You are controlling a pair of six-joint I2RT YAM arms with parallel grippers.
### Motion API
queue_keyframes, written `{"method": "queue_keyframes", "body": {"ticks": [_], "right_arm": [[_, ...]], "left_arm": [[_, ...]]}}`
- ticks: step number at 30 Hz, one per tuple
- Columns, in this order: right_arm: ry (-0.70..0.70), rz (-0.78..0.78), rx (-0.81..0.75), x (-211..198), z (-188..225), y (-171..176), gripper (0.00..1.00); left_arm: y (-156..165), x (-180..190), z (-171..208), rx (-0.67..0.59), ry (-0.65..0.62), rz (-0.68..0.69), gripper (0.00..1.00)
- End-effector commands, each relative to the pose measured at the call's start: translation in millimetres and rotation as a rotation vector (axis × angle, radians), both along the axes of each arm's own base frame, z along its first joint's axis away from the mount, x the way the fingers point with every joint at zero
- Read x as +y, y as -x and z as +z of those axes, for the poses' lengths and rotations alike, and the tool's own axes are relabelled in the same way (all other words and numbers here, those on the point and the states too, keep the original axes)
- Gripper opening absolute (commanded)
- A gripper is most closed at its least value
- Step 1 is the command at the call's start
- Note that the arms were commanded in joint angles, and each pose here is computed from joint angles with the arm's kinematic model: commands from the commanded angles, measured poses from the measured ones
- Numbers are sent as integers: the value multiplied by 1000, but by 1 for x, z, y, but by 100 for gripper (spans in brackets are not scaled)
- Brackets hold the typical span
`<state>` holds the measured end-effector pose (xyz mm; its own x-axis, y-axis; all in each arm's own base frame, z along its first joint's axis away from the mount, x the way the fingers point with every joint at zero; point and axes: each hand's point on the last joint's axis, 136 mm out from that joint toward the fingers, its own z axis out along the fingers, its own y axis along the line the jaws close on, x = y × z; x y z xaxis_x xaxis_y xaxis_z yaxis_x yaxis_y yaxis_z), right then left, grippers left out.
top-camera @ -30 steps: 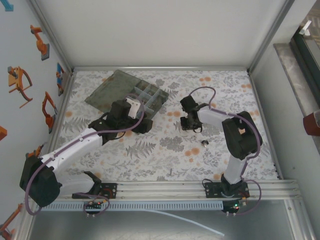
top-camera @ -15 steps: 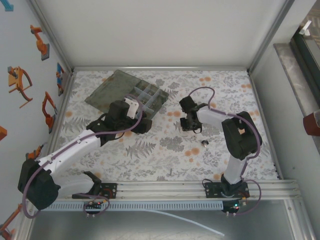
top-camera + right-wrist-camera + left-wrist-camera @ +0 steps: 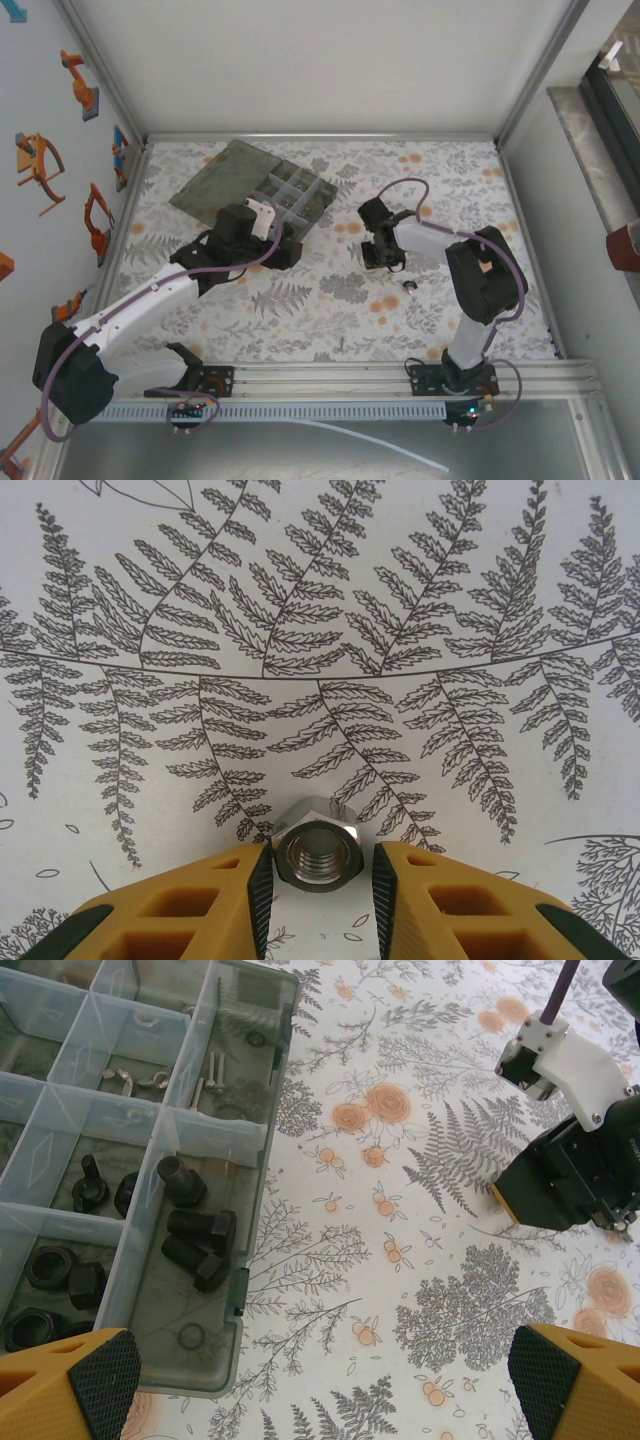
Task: Sort the screws and nuts into containers
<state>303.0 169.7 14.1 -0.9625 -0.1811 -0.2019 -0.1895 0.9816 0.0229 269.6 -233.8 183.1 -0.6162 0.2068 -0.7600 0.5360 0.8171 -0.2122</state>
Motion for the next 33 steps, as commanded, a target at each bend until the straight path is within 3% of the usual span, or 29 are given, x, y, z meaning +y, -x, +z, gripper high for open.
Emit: {"method": "queue_keyframes", "body": {"ticks": [1, 10, 17, 22, 25, 33], "right_arm": [[31, 1, 7, -4, 1, 3, 30], [-9, 51, -23, 12, 8, -14, 24], [-127, 184, -139, 49, 44, -48, 20], [-205, 277, -247, 84, 84, -88, 20], [-271, 333, -276, 111, 98, -112, 20], [-406, 385, -351, 164, 108, -166, 20]], "left_arm": [[1, -2, 6, -5, 31, 1, 97], [0, 2, 9, -21, 21, 15, 97], [-13, 15, 7, -35, -50, 99, 97], [-34, 35, 8, -8, -78, 239, 97], [-47, 40, 3, 49, -28, 285, 97], [-71, 18, 7, 128, 144, 220, 97]]}}
